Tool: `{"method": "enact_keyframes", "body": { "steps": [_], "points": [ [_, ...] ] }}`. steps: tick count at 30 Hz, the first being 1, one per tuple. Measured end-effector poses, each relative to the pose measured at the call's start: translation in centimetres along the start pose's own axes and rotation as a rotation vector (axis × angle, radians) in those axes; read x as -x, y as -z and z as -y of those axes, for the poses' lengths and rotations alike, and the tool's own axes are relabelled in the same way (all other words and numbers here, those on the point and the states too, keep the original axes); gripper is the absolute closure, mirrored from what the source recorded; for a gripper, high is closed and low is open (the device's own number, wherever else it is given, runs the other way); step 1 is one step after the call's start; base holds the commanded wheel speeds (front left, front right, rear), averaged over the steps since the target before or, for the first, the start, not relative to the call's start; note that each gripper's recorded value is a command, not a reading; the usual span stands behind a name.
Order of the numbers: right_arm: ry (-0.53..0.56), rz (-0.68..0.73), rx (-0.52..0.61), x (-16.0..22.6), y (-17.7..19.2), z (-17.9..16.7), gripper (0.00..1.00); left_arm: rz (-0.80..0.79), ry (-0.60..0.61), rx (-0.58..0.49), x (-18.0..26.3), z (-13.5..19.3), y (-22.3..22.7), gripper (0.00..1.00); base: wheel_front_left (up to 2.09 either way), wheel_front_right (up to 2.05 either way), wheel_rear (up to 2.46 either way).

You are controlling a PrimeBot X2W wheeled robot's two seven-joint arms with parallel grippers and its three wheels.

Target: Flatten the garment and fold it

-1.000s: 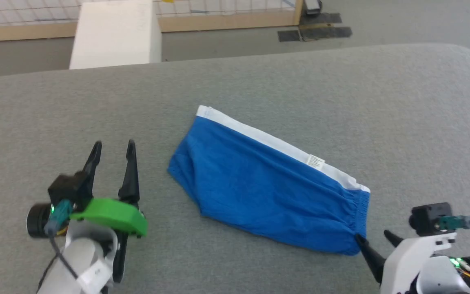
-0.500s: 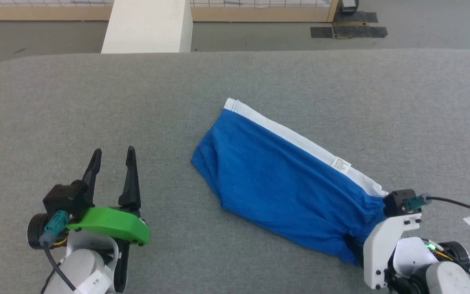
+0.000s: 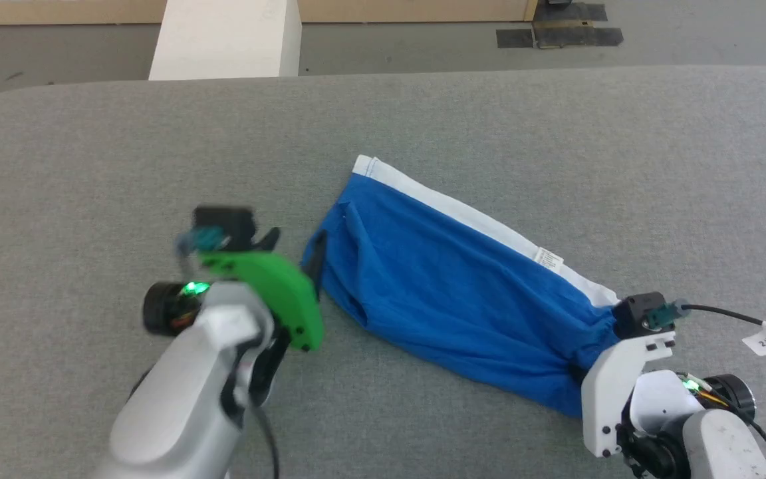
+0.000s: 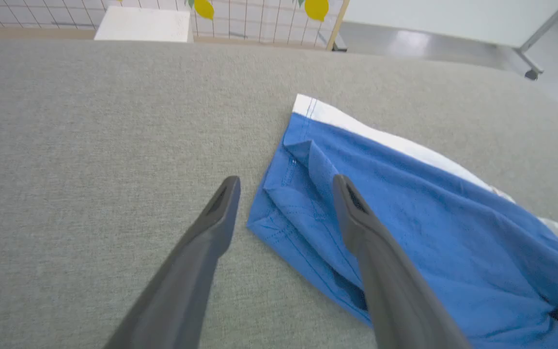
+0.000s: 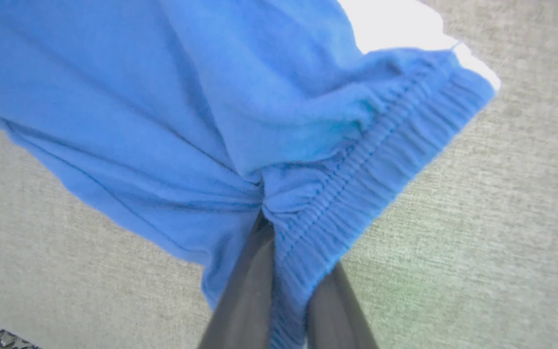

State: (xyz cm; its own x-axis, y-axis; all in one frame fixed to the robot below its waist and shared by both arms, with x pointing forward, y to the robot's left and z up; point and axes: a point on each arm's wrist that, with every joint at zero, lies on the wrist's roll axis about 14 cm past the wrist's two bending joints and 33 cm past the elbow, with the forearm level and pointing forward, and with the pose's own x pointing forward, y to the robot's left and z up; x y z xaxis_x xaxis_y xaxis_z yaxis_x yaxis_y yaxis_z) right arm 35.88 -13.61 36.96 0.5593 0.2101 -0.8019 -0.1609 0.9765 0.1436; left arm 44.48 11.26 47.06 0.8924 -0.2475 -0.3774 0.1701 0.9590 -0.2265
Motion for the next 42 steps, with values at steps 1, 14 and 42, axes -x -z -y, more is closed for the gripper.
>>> {"method": "enact_keyframes", "body": {
  "steps": [1, 14, 42],
  "points": [
    [-0.001, 0.0, 0.002, 0.0, -0.1, 0.0, 1.0, -0.058, 0.006, -0.012, -0.6, 0.5, 0.5, 0.0, 0.0, 0.0, 0.0],
    [-0.008, 0.01, -0.021, -0.4, -0.1, 0.2, 1.0, -0.593, -0.047, -0.209, -3.6, -0.1, 8.6, 0.13, 0.0, 0.0, 0.0],
    [-0.012, 0.019, 0.147, 2.4, -2.8, 2.3, 1.0, -0.264, -0.111, 0.42, 6.9, -1.5, 8.6, 1.0, 0.0, 0.0, 0.0]
  ]
}}
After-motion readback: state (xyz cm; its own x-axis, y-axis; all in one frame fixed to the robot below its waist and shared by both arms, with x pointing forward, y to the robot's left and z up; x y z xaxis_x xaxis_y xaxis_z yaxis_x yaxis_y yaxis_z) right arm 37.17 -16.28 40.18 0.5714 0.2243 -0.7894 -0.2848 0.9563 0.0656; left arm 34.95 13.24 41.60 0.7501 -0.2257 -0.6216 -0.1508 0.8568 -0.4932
